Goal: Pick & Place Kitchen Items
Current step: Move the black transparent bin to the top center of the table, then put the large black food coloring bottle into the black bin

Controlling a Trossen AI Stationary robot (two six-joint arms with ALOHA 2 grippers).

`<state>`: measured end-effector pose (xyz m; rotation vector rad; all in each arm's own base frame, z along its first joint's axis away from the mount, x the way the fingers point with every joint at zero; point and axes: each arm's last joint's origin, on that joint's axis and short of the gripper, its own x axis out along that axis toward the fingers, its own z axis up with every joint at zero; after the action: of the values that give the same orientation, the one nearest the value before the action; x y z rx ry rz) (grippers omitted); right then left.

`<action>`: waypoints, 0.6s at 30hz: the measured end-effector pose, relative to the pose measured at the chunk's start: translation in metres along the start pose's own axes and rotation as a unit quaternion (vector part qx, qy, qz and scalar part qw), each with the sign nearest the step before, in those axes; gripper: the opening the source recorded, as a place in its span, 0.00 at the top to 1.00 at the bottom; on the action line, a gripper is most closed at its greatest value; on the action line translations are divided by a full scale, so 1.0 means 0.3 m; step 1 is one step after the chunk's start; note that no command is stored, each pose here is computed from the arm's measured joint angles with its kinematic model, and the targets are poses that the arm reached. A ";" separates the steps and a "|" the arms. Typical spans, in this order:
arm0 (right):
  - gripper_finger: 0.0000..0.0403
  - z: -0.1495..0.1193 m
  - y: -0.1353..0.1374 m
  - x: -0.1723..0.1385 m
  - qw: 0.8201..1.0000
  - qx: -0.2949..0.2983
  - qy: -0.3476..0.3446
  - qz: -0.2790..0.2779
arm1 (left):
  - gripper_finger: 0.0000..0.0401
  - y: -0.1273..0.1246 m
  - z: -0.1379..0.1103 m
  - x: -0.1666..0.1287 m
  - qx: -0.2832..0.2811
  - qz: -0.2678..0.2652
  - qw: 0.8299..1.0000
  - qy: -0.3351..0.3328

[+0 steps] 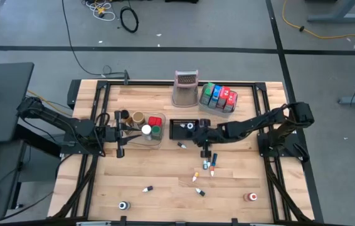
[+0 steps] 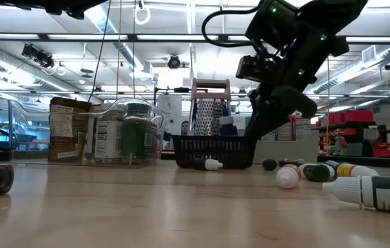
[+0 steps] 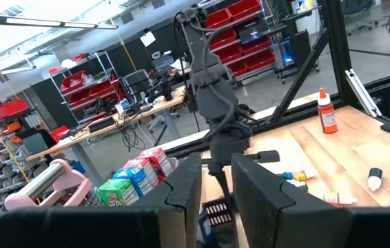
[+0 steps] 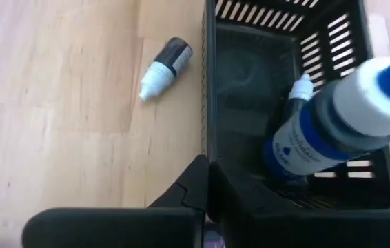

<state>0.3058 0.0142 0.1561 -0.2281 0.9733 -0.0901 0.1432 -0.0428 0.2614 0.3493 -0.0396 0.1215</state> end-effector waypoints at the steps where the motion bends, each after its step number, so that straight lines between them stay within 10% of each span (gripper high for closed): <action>1: 0.94 0.001 0.006 -0.001 1.000 0.001 0.000 -0.005 | 0.78 0.000 0.000 0.000 0.000 0.000 1.000 0.000; 18: 0.68 0.011 0.013 -0.003 1.000 0.026 -0.016 -0.002 | 0.78 0.000 0.000 0.000 0.000 0.000 1.000 0.000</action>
<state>0.3079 0.0187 0.1577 -0.1835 0.9383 -0.1139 0.1432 -0.0428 0.2614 0.3488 -0.0391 0.1210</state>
